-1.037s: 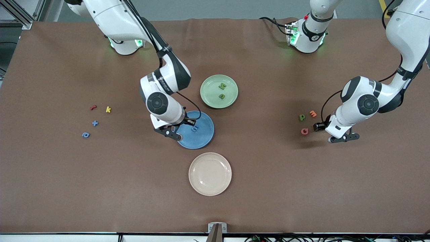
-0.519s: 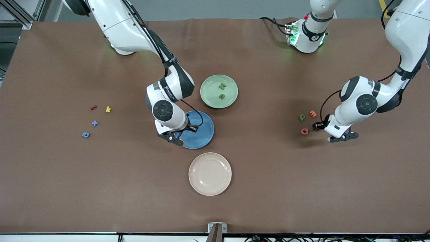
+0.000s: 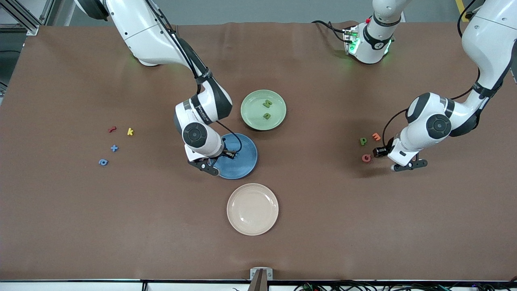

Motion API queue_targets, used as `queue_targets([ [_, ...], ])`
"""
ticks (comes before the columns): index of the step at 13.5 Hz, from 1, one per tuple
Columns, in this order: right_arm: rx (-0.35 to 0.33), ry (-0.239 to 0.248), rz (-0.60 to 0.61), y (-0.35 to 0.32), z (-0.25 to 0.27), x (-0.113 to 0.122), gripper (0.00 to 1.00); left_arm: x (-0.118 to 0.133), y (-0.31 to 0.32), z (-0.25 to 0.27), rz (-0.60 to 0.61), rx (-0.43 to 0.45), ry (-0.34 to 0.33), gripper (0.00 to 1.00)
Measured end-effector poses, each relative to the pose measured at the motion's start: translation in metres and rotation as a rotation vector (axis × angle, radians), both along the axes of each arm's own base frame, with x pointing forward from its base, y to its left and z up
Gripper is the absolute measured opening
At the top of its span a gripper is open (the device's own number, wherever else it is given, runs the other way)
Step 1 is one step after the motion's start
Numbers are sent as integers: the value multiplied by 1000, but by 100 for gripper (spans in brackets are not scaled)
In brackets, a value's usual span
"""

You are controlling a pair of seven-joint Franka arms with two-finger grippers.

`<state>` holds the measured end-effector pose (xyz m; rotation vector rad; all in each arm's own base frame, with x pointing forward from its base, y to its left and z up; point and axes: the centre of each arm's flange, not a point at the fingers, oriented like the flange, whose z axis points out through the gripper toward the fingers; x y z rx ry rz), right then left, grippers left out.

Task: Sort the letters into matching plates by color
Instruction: 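Grasp a green letter with the left gripper while the right gripper returns to the letters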

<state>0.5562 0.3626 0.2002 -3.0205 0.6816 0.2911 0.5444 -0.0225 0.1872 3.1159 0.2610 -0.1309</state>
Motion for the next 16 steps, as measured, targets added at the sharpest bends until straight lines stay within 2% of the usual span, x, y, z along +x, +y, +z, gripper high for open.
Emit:
queue_targets([
  [1,-1,2,0,0,0,0,40,0,0,-1,-2,0,1,58],
  [4,-5,13,3,0,-1,-2,64,-1,4,-5,-11,10,3,57],
  [7,-14,41,10,1,6,-4,99,-3,4,-10,-9,4,11,56],
  [11,-19,73,7,-14,57,2,100,-3,3,-12,-5,-1,16,52],
  [13,-27,75,17,-39,87,12,100,-2,2,-10,-5,-1,11,35],
  [16,-17,75,62,-90,118,30,100,0,1,-8,-6,0,4,35],
])
